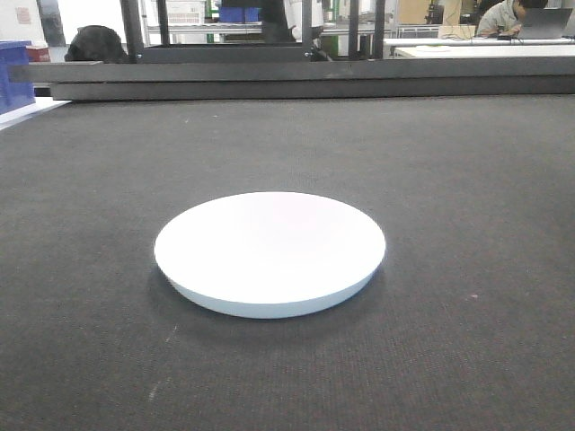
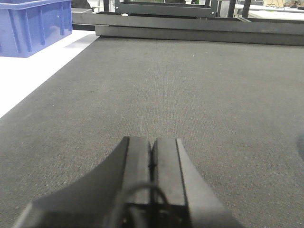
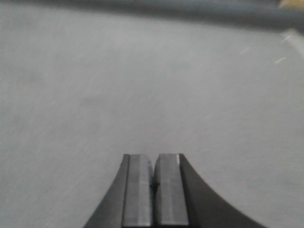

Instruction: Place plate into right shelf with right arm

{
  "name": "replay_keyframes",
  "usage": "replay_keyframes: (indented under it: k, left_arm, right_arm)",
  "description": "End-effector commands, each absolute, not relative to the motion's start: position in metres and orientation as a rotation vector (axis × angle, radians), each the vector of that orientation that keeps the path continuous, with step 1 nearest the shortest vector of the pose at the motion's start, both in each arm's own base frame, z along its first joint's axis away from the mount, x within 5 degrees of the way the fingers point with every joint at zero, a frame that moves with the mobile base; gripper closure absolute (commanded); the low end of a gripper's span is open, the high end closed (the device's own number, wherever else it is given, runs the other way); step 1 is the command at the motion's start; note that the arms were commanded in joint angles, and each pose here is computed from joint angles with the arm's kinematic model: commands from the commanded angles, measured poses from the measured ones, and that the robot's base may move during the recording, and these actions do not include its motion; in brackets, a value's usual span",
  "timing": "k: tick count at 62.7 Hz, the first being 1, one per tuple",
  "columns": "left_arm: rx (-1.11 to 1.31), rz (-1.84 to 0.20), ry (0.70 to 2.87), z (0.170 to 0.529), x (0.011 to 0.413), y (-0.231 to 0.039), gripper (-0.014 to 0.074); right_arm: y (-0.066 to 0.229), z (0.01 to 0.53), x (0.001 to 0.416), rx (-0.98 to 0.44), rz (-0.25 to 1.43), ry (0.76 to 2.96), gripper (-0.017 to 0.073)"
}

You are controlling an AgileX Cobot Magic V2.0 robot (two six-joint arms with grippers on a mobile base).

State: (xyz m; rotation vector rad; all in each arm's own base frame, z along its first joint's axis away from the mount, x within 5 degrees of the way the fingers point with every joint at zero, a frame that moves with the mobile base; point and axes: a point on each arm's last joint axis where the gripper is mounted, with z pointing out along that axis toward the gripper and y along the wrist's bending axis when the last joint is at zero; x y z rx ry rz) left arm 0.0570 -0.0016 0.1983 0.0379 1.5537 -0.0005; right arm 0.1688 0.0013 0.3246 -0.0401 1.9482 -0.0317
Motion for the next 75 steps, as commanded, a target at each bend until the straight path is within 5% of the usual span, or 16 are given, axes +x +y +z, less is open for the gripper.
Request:
replay_keyframes:
  k: [1,16,31,51,75]
  left_arm:
    - [0.016,-0.005,1.465,0.203,0.056,-0.001,0.0722]
    - [0.016,-0.005,1.465,0.203,0.056,-0.001,0.0722]
    - [0.016,-0.005,1.465,0.203,0.056,-0.001,0.0722]
    - [0.016,-0.005,1.465,0.203,0.056,-0.001,0.0722]
    - [0.016,-0.005,1.465,0.203,0.056,-0.001,0.0722]
  right_arm:
    - [0.013,0.337,0.196,-0.117,-0.008,1.947,0.0505]
    - [0.053,0.313,0.252,-0.067,0.144,2.291,0.048]
    - [0.107,0.291,0.289,-0.066,0.187,2.578,-0.0084]
    - [0.174,0.269,0.315,-0.142,0.227,2.856,-0.0029]
    - [0.186,0.239,0.33,-0.022,0.237,2.95,0.0029]
